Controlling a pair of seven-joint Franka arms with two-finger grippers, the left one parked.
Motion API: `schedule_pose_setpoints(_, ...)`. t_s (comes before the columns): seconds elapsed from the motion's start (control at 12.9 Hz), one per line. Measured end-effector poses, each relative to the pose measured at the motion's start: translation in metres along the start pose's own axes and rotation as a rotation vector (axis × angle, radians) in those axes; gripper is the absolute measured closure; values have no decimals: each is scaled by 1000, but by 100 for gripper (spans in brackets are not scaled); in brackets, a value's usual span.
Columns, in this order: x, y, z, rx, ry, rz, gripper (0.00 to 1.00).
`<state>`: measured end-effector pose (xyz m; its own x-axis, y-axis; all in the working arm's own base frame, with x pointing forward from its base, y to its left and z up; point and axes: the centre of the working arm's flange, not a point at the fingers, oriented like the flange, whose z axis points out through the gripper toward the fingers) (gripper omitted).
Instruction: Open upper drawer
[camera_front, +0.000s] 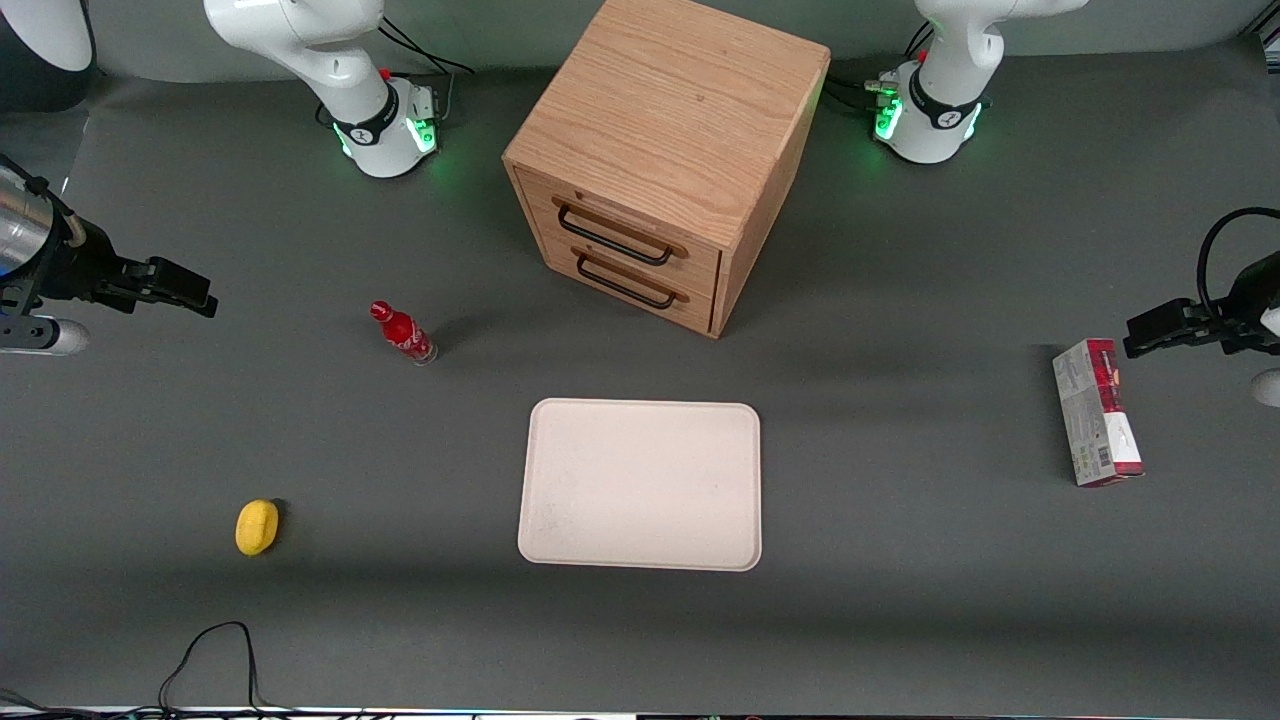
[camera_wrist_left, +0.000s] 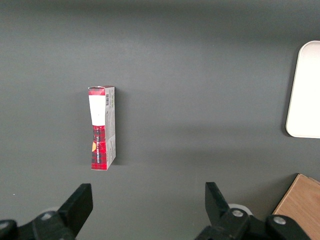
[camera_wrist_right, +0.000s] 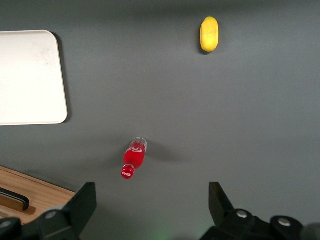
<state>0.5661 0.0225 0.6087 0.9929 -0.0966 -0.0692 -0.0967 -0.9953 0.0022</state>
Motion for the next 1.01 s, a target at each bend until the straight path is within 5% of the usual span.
schedule_pose_setpoints(0.39,4,-8,4,5,-8,-15,0)
schedule_pose_setpoints(0.7,2,-91,28,149,-75,-184,0)
schedule_pose_setpoints(1.01,-45,-205,28,182,-98,-479,0)
